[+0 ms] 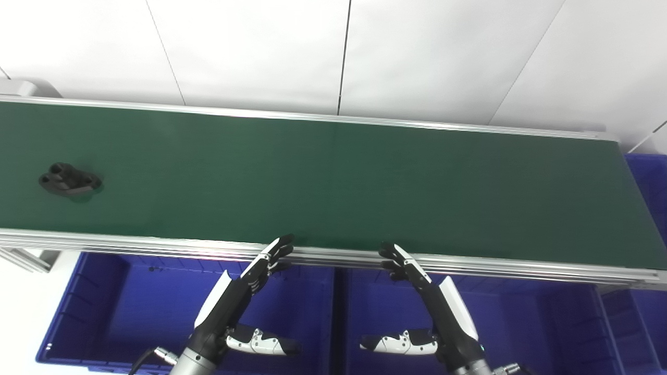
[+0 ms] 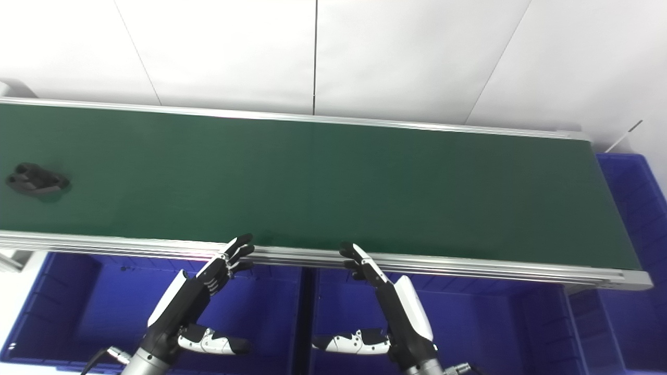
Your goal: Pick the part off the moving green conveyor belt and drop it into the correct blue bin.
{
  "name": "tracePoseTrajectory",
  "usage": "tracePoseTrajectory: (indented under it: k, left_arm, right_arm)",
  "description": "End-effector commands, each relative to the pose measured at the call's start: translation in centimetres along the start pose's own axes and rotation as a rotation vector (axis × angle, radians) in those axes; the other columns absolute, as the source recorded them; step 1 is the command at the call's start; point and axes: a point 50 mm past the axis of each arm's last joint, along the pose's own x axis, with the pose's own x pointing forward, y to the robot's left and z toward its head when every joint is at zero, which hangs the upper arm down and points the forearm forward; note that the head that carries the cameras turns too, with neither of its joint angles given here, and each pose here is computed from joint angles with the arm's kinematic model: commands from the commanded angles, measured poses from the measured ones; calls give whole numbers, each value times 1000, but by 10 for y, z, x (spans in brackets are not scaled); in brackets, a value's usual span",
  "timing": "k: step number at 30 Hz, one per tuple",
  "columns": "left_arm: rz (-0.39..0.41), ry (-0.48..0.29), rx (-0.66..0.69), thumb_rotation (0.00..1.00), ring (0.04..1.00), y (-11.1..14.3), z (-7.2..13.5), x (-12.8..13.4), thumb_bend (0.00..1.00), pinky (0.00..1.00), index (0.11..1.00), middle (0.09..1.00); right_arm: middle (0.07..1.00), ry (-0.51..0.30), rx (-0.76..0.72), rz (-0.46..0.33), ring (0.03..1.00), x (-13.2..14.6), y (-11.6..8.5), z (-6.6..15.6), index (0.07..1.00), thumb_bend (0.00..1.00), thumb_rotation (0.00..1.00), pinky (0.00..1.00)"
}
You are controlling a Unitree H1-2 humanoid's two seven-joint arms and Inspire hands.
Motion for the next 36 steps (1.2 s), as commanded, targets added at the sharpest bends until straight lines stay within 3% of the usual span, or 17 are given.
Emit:
tracePoseTrajectory:
  k: [1, 17, 29, 36]
  left_arm:
    - [-5, -73, 13, 399, 937, 5, 12, 4, 970, 856, 940, 982]
    - [10, -126, 22, 372, 922, 13, 27, 12, 967, 851, 928, 963]
    - [-18, -121, 19, 344, 924, 20, 32, 8, 957, 850, 926, 964]
    - [-70, -104, 50, 355, 927, 22, 30, 6, 957, 873, 935, 969]
  right_arm:
    - [878, -22, 7, -17, 827, 1, -3, 10, 912, 934, 394, 766]
    - [816, -65, 28, -57, 751, 2, -13, 23, 862, 888, 347, 710]
    - [833, -7, -47, -45, 785, 0, -23, 28, 894, 904, 374, 718]
    - [847, 34, -41, -51, 832, -10, -24, 30, 907, 926, 362, 782]
